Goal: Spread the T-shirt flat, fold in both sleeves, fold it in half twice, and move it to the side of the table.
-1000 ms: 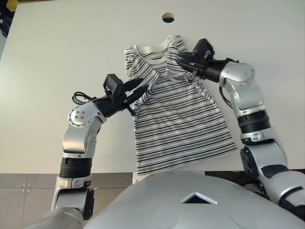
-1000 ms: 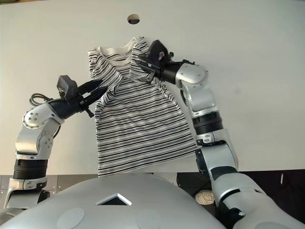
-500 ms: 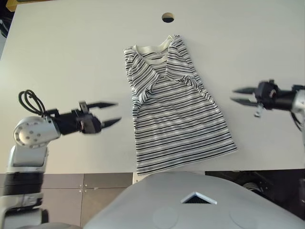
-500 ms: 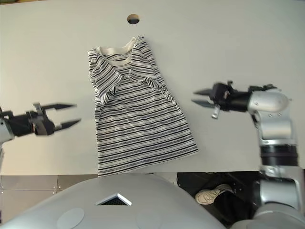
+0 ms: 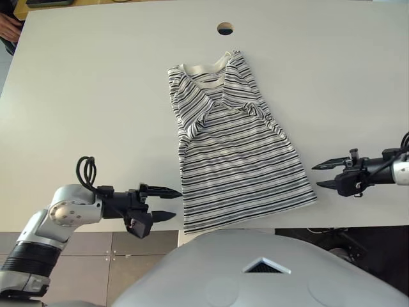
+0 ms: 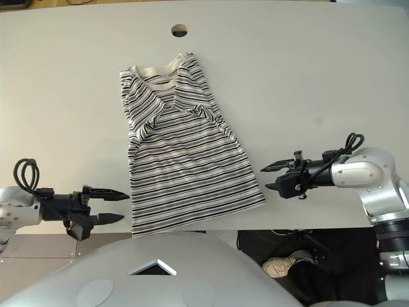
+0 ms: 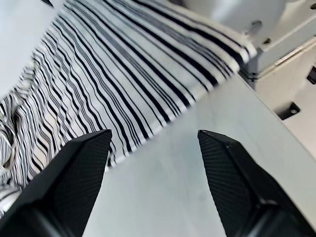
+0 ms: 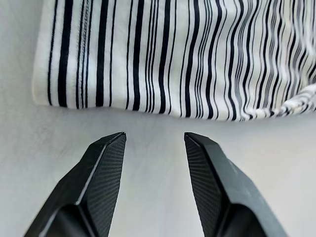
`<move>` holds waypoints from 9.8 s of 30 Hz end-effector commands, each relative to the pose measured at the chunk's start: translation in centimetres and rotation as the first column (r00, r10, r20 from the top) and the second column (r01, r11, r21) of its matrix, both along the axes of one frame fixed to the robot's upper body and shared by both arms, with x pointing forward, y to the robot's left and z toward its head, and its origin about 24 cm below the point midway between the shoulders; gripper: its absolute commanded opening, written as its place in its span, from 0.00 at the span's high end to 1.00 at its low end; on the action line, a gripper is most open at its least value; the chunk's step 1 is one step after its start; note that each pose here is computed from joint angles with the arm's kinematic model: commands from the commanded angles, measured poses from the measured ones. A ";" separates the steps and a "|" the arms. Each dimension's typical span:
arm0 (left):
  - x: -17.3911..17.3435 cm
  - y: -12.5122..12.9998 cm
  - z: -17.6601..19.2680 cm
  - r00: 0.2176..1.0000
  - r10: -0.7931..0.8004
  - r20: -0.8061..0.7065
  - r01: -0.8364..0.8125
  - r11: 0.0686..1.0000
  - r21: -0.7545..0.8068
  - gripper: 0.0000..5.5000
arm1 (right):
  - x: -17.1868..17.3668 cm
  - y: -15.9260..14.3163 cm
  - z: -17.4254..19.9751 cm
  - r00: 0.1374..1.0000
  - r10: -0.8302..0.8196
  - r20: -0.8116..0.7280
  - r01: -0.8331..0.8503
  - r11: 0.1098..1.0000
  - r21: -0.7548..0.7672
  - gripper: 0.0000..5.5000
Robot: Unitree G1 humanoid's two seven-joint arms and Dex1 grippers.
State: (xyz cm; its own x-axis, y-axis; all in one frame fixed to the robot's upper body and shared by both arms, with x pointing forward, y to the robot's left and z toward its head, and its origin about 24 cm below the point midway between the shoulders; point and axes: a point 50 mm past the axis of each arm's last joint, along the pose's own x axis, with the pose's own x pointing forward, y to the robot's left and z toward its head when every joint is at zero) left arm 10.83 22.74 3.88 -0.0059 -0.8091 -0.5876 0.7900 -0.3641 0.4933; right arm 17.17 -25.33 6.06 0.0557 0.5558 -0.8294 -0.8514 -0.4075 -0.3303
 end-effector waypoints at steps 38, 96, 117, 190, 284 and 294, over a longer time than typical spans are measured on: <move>-1.3 -3.4 -1.9 0.977 -0.015 -0.214 -0.004 0.996 -0.085 0.98 | -3.2 2.2 -3.3 0.980 0.098 -0.174 -0.098 0.995 0.008 0.98; 22.0 1.8 -1.8 -0.047 0.589 -0.807 -0.992 -0.119 -0.029 0.89 | 20.1 9.7 -1.7 0.181 -0.676 -0.714 0.893 -0.192 0.408 0.80; 10.2 -7.6 0.8 0.962 0.215 -0.165 -0.263 0.888 -0.376 0.89 | 15.4 13.5 -3.1 0.822 -0.369 0.434 0.172 0.887 0.429 0.80; 4.6 -3.4 -2.1 0.981 0.149 0.124 -0.132 0.982 -0.134 0.53 | 0.7 2.9 -4.8 0.980 0.147 0.132 -0.153 0.987 0.042 0.41; 7.5 0.5 -1.0 0.582 0.382 -0.718 -0.611 0.788 -0.076 0.90 | 3.8 7.1 0.3 0.808 -0.253 -0.533 0.531 0.704 0.471 0.83; 10.4 2.3 -1.1 0.453 0.488 -0.746 -0.788 0.610 -0.080 0.64 | 7.0 6.6 -0.2 0.727 -0.456 -0.514 0.682 0.571 0.458 0.68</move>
